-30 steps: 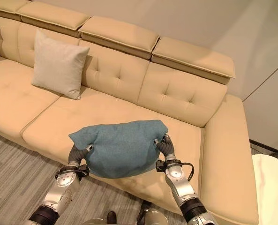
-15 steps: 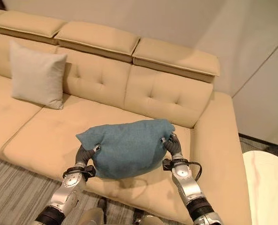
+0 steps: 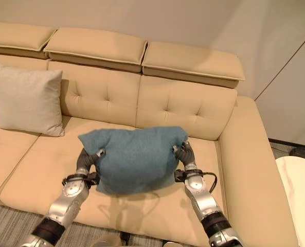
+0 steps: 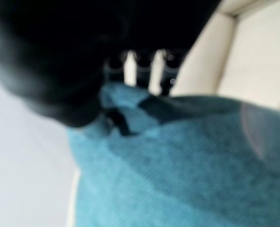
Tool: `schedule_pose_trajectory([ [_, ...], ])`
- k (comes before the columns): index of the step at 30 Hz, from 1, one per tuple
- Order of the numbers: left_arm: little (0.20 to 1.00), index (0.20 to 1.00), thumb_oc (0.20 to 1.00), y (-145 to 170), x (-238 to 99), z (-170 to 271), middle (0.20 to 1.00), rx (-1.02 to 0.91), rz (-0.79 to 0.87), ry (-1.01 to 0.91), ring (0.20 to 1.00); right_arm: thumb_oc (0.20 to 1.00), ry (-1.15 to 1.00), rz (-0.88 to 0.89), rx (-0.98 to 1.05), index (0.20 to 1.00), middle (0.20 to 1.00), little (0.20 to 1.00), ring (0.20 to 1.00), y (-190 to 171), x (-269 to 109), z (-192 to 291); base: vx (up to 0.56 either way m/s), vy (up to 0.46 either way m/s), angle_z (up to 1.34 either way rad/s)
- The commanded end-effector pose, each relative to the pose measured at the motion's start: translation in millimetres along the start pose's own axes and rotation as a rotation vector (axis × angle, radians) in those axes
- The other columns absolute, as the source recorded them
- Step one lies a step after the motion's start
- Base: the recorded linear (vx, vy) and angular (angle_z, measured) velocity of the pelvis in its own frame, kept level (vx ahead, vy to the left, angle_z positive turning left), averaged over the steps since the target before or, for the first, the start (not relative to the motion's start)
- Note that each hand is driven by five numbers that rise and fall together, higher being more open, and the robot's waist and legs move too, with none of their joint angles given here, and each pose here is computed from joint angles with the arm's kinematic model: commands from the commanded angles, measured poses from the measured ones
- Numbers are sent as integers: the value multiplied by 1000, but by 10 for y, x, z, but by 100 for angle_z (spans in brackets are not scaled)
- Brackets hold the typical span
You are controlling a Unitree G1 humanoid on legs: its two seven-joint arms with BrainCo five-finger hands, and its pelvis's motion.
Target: Pick up all the scattered cushions and arrange them neatly on the sofa.
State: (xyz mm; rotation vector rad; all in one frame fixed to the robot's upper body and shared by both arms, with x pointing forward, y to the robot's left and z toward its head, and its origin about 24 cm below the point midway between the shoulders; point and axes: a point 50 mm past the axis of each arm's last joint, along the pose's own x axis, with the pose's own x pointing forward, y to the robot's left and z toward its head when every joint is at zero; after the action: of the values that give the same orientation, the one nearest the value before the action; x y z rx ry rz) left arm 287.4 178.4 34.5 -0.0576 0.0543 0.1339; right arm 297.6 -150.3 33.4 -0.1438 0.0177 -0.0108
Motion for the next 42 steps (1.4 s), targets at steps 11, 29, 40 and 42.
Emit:
schedule_pose_trajectory([
  [11,200,200,200,-889,464,1956,200,-91,-151,-694,200,200,-687,123,6,200,200,200,200,572,480,1996,-114,32,-15],
  [29,200,200,200,-911,762,2444,200,-54,-57,-703,200,200,-758,14,-147,200,200,200,200,521,726,2565,-30,14,-5],
  [40,1000,1000,1000,-711,908,2965,1000,99,106,-746,1000,1000,-645,-172,-320,1000,1000,1000,1000,392,1028,2784,-10,4,0],
  [42,1000,1000,1000,-700,872,3110,1000,131,96,-790,1000,1000,-621,-184,-396,1000,1000,1000,1000,300,1075,2872,0,0,0],
])
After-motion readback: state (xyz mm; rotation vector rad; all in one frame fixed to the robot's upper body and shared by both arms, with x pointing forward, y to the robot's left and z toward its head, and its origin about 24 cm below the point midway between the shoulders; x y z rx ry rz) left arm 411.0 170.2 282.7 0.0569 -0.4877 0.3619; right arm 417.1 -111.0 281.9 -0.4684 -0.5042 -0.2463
